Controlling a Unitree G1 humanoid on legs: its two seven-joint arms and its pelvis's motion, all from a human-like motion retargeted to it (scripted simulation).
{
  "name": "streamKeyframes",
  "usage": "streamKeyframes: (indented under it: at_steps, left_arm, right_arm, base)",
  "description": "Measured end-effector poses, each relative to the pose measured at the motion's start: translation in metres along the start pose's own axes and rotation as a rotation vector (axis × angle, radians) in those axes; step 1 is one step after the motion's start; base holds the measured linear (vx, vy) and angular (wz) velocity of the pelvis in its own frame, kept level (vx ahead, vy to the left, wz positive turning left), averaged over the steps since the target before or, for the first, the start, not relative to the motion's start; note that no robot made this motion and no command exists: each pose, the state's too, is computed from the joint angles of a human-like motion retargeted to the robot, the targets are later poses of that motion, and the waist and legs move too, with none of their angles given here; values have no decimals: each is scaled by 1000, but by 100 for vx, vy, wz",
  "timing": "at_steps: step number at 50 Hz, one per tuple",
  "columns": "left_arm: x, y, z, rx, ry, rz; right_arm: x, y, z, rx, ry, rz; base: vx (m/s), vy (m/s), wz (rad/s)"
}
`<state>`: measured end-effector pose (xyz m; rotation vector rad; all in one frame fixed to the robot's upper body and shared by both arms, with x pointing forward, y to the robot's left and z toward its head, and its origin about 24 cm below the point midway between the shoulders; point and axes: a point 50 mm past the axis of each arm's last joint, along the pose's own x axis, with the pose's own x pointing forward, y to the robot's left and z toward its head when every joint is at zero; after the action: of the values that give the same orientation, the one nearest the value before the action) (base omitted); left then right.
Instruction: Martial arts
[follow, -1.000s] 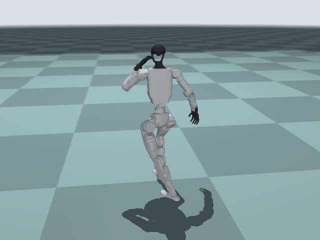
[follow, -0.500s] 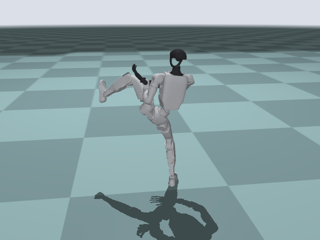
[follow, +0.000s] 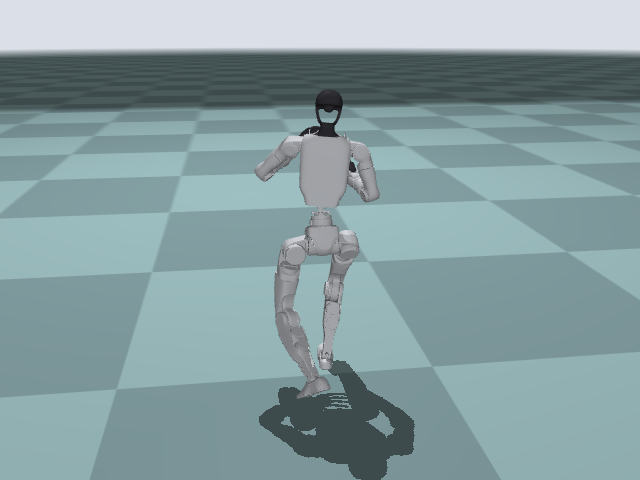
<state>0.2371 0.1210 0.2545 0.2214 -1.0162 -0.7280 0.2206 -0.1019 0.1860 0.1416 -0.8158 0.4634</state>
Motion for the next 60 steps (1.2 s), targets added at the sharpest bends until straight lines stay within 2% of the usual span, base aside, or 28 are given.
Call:
streamKeyframes:
  at_steps: [5, 9, 27, 43, 60]
  left_arm:
    - [-4, -19, -9, -58, -15, 69]
    - [-22, -35, -23, -129, 59, 103]
    - [-130, -70, -72, -199, 608, 236]
    - [-176, -107, -93, -256, 865, 85]
    - [-209, -111, -94, -258, 1008, 38]
  right_arm:
    - [-11, -29, 1, -96, 20, -172]
    - [-10, -42, 8, -180, -9, -190]
    - [1, -32, 18, -186, -124, -136]
    - [25, -26, 61, -245, -422, -190]
    - [3, -33, 31, -349, -171, -142]
  base:
    - [-11, -3, 84]
    - [-9, 0, 77]
    - [-6, -1, 25]
    - [-8, 7, -23]
    - [-15, 12, -1]
